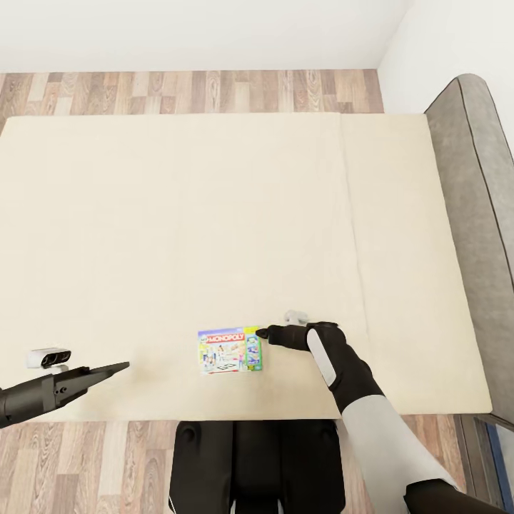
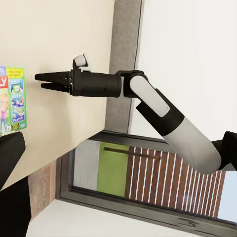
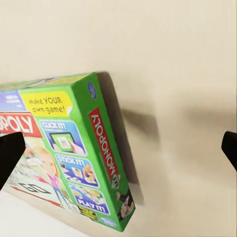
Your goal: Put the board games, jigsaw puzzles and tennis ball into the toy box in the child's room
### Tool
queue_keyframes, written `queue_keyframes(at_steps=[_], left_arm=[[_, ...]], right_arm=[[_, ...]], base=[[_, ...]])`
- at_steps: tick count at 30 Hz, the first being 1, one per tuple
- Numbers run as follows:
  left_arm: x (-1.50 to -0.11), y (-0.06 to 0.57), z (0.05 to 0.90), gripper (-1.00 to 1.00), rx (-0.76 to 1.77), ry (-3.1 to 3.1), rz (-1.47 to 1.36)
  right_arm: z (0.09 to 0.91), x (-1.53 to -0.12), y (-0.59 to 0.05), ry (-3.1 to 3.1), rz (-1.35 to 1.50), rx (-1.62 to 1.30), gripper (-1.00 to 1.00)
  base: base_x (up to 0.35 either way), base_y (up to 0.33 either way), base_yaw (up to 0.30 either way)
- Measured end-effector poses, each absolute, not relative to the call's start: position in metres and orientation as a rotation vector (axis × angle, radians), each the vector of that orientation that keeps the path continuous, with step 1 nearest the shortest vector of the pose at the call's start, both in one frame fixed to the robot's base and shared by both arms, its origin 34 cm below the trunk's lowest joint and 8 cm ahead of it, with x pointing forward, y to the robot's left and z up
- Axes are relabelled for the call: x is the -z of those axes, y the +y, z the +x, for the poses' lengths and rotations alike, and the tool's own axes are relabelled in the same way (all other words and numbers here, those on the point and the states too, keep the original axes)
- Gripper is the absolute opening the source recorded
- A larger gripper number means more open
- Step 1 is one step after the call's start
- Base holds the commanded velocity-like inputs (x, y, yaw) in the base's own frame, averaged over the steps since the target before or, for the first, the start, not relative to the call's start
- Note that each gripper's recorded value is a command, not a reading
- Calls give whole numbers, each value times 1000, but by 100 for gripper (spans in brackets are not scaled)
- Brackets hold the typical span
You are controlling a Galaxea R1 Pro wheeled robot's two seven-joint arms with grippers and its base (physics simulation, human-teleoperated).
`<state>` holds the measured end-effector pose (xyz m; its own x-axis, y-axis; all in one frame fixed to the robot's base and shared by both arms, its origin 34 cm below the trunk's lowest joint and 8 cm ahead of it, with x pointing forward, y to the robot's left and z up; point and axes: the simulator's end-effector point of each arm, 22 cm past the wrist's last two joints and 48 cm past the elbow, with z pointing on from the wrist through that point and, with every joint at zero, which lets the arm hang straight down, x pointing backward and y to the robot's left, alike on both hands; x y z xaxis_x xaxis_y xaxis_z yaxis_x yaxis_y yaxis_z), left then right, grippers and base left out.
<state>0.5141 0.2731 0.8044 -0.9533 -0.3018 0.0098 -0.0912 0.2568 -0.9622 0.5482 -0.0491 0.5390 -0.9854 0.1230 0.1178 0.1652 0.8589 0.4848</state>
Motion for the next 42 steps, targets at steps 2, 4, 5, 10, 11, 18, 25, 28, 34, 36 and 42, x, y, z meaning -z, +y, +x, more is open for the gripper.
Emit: queue_keyframes(at_steps=[2, 4, 5, 10, 11, 18, 25, 28, 34, 36, 42], left_arm=[[-804, 273, 514, 100, 1776, 2345, -371], [-804, 273, 514, 100, 1776, 2345, -371], [-804, 273, 514, 100, 1776, 2345, -371], [-804, 273, 514, 100, 1776, 2345, -371], [-804, 273, 514, 100, 1776, 2345, -371], [-804, 273, 514, 100, 1776, 2345, -371], [-804, 273, 514, 100, 1775, 2345, -371], [-804, 273, 514, 100, 1775, 2345, -371], [-804, 274, 514, 100, 1775, 2345, -371], [-806, 280, 516, 100, 1760, 2346, -370], [-808, 288, 519, 100, 1733, 2347, -371]], right_arm=[[548, -539, -49, -2948, -229, 780, 100], [548, -539, -49, -2949, -229, 780, 100], [548, -539, -49, -2949, -229, 780, 100], [548, -539, -49, -2948, -229, 780, 100], [548, -539, -49, -2948, -229, 780, 100], [548, -539, -49, -2948, -229, 780, 100], [548, -539, -49, -2948, -229, 780, 100], [548, -539, -49, -2948, -229, 780, 100], [548, -539, -49, -2949, -227, 779, 100], [539, -535, -51, -2941, -245, 762, 100], [509, -530, -49, -2881, -252, 751, 100]], base=[[0, 155, 0], [0, 155, 0], [0, 156, 0], [0, 156, 0], [0, 156, 0], [0, 156, 0], [0, 63, 0], [0, 6, 0], [0, 1, 0], [0, 0, 0], [0, 0, 0]])
